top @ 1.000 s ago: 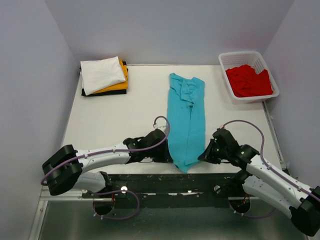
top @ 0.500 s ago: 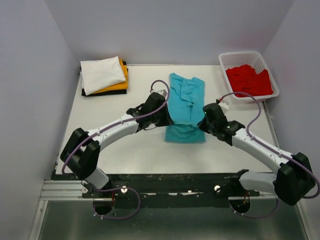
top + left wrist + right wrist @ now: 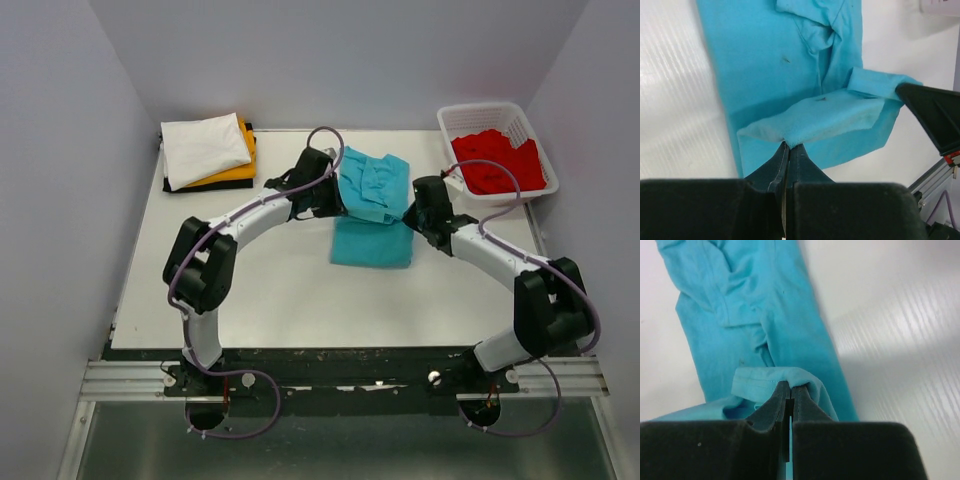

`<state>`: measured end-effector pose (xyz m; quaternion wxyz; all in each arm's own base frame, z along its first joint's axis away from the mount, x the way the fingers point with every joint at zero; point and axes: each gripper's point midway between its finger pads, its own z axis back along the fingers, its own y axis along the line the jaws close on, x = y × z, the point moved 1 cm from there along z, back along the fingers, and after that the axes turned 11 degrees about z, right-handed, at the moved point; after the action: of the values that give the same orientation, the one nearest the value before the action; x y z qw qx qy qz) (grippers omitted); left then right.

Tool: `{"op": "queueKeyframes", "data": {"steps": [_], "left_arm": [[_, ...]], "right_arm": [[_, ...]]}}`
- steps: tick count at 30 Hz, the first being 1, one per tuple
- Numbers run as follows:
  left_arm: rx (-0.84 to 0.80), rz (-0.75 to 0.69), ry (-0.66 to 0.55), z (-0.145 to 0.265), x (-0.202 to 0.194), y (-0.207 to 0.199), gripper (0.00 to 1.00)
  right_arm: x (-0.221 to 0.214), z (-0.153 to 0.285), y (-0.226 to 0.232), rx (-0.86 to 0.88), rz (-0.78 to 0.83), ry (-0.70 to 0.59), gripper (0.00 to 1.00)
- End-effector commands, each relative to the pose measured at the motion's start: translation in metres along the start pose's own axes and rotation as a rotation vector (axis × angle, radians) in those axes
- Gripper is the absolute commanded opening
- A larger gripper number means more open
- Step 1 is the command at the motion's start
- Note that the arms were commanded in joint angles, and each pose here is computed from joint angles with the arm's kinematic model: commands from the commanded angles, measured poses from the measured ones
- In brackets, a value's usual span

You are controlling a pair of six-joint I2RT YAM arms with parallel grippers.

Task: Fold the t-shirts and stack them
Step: Fold the folded rectangular tshirt in 1/3 of the way

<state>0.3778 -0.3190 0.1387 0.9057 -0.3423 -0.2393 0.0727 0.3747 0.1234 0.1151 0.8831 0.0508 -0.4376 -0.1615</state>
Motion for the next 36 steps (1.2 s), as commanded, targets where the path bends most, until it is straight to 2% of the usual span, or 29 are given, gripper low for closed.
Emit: {"op": "queueKeyframes", "data": {"steps": [1, 10, 12, 13, 16, 18, 19, 21, 22, 24, 28, 32, 36], "left_arm": [[0.001, -0.019, 0.022, -0.012, 0.016, 0.003, 0.0], [0.082, 0.02, 0.048, -0.042, 0.033, 0.023, 0.0], [0.115, 0.026, 0.032, -0.043, 0.039, 0.029, 0.0], [0.13, 0.032, 0.024, -0.044, 0.042, 0.031, 0.11], [0.113, 0.041, 0.033, -0.041, 0.047, 0.029, 0.56], [0.083, 0.031, 0.021, -0.033, 0.053, 0.02, 0.87], [0.076, 0.02, 0.009, -0.028, 0.055, 0.016, 0.98], [0.05, 0.005, -0.013, -0.014, 0.058, 0.007, 0.98], [0.047, 0.006, -0.014, -0.008, 0.055, 0.007, 0.98], [0.026, 0.015, -0.015, 0.005, 0.044, 0.008, 0.98], [0.005, 0.044, -0.003, 0.03, 0.008, 0.025, 0.98], [0.007, 0.083, 0.037, 0.04, -0.035, 0.046, 0.99], [0.028, 0.115, 0.106, 0.03, -0.063, 0.057, 0.97]], "right_arm": [[0.03, -0.024, 0.009, 0.033, -0.006, -0.066, 0.03], [0.025, -0.076, 0.014, 0.091, 0.032, 0.003, 0.13], [0.024, -0.083, 0.016, 0.105, 0.028, 0.018, 0.19], [0.027, -0.085, 0.017, 0.106, 0.024, 0.016, 0.29], [0.035, -0.084, 0.017, 0.098, 0.025, -0.006, 0.62], [0.042, -0.078, 0.015, 0.086, 0.026, -0.024, 0.73], [0.046, -0.073, 0.016, 0.088, 0.029, -0.031, 0.81], [0.047, -0.062, 0.014, 0.095, 0.029, -0.036, 0.99], [0.046, -0.055, 0.011, 0.094, 0.028, -0.039, 1.0], [0.04, -0.039, 0.008, 0.12, 0.032, -0.03, 1.0], [0.004, -0.006, 0.015, 0.295, 0.065, 0.046, 1.0], [-0.037, 0.012, -0.006, 0.285, 0.033, 0.134, 1.0], [-0.066, 0.016, -0.029, 0.206, -0.001, 0.206, 0.96]]}}
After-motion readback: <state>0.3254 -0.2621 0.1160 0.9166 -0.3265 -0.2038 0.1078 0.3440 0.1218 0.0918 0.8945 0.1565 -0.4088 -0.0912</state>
